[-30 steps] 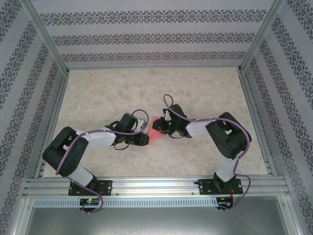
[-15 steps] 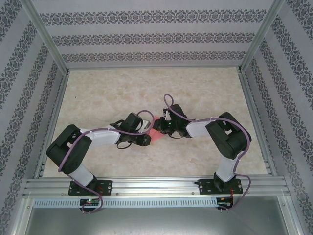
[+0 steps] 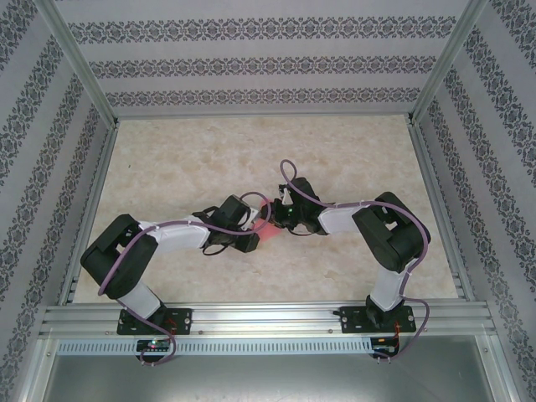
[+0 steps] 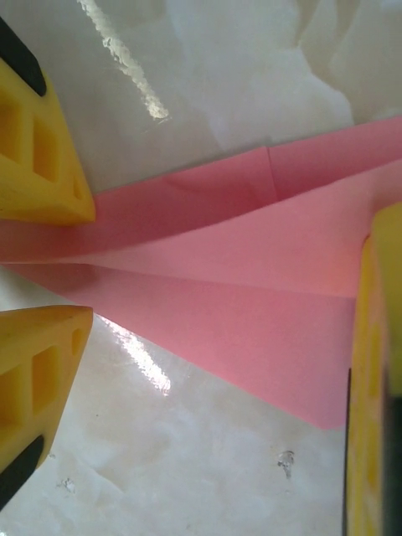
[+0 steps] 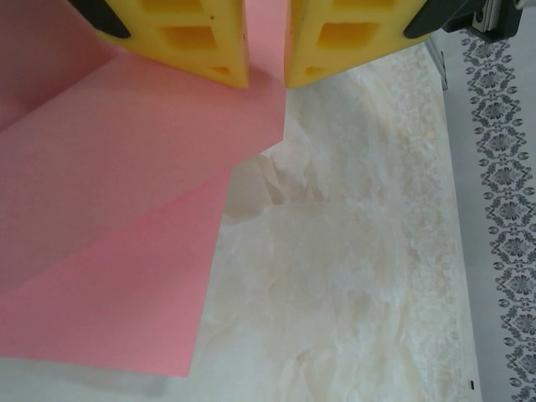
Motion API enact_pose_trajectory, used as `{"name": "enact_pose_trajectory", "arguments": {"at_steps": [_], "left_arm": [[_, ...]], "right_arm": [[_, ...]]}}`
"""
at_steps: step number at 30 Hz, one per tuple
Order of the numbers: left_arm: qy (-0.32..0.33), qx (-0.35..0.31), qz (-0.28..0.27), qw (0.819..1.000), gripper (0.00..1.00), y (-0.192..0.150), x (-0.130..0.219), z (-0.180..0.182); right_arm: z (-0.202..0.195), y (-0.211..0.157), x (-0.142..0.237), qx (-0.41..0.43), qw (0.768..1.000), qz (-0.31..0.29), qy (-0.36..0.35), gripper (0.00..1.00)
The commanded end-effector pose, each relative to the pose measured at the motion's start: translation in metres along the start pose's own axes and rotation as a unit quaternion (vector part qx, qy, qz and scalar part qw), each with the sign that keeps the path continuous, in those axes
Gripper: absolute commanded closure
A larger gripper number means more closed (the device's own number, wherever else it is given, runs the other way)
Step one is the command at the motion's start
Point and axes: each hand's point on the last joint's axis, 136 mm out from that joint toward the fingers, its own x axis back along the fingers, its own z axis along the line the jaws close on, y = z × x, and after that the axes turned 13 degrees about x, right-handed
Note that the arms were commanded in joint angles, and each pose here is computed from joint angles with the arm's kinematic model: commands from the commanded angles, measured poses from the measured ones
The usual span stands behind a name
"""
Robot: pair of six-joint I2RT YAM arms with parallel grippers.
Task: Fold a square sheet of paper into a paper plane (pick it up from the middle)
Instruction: Fourth fold the wing at the center of the table.
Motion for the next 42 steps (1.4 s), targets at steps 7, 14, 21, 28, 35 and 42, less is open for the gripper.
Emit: {"name": "enact_pose_trajectory", "arguments": {"at_steps": [7, 14, 21, 28, 35, 42], "left_arm": [[0.051, -0.041, 0.023, 0.998, 0.74, -0.013, -0.003, 0.006], [0.055, -0.044, 0.016, 0.997, 0.87, -0.009, -0.002, 0.006], [0.026, -0.041, 0.02, 0.999, 0.98, -0.01, -0.002, -0.004], [-0.034, -0.003, 0.03, 0.999, 1.0, -0.008, -0.001, -0.014], [-0.057, 0.055, 0.037, 0.996, 1.0, -0.011, -0.002, -0.002], [-0.109, 0.112, 0.048, 0.987, 1.0, -0.01, -0.001, 0.002]], "right_arm": [[0.007, 0.013, 0.002, 0.01, 1.0, -0.015, 0.005, 0.8], [0.006, 0.013, 0.002, 0.01, 1.0, -0.015, 0.003, 0.8], [0.008, 0.013, 0.005, 0.013, 1.0, -0.016, 0.003, 0.79], [0.012, 0.013, 0.01, 0.02, 1.0, -0.019, 0.005, 0.77], [0.017, 0.017, 0.019, 0.026, 0.999, -0.03, 0.005, 0.76], [0.026, 0.017, 0.025, 0.037, 0.999, -0.029, 0.015, 0.76]]}}
